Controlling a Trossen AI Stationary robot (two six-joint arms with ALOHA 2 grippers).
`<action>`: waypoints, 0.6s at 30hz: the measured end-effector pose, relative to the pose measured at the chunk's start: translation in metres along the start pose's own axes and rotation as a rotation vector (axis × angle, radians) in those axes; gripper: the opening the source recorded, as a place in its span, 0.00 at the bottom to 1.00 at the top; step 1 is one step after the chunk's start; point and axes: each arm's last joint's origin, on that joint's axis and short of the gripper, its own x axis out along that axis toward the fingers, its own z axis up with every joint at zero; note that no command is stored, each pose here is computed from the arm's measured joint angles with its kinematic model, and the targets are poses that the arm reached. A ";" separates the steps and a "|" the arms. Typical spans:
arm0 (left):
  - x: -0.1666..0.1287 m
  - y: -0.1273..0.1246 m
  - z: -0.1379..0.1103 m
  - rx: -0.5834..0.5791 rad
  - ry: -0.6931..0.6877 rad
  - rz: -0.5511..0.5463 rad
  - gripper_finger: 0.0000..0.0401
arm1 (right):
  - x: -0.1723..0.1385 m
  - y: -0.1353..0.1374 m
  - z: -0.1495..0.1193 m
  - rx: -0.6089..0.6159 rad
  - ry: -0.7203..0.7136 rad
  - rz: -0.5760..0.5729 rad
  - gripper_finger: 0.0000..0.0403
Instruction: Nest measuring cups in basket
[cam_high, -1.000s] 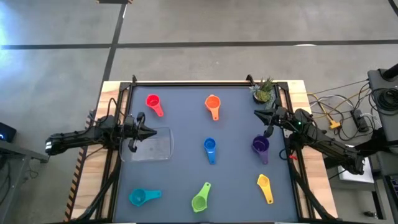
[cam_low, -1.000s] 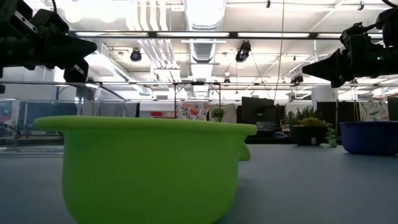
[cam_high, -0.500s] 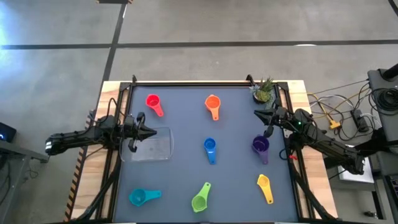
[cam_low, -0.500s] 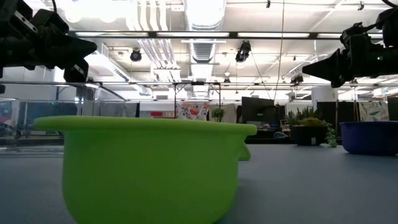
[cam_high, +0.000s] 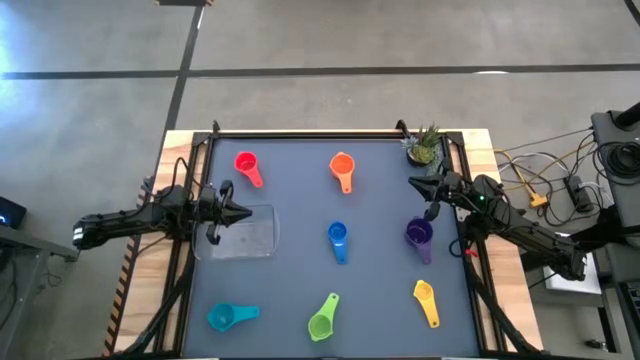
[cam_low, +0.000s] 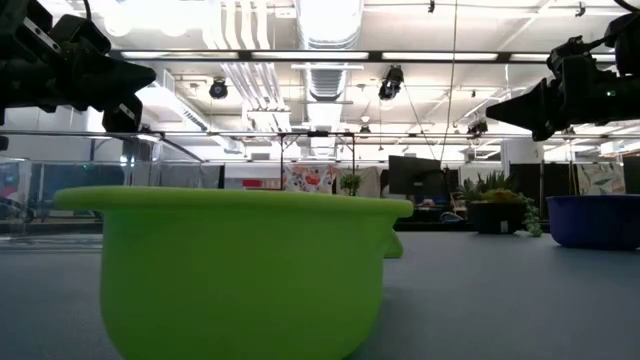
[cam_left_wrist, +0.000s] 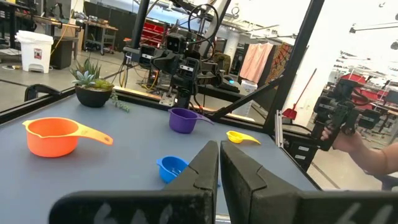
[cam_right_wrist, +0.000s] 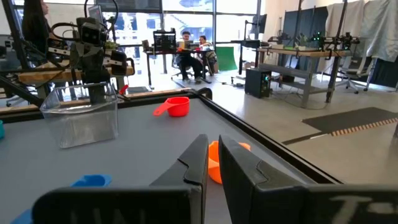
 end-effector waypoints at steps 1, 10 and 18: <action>0.000 0.000 0.000 0.000 0.000 0.000 0.00 | 0.000 0.000 0.000 0.019 0.000 0.000 0.07; 0.000 0.000 0.000 0.000 0.000 0.000 0.00 | -0.002 -0.001 0.020 0.241 -0.212 -0.014 0.07; 0.000 0.000 0.000 0.000 0.000 0.000 0.00 | 0.006 -0.002 0.032 0.292 -0.151 -0.010 0.07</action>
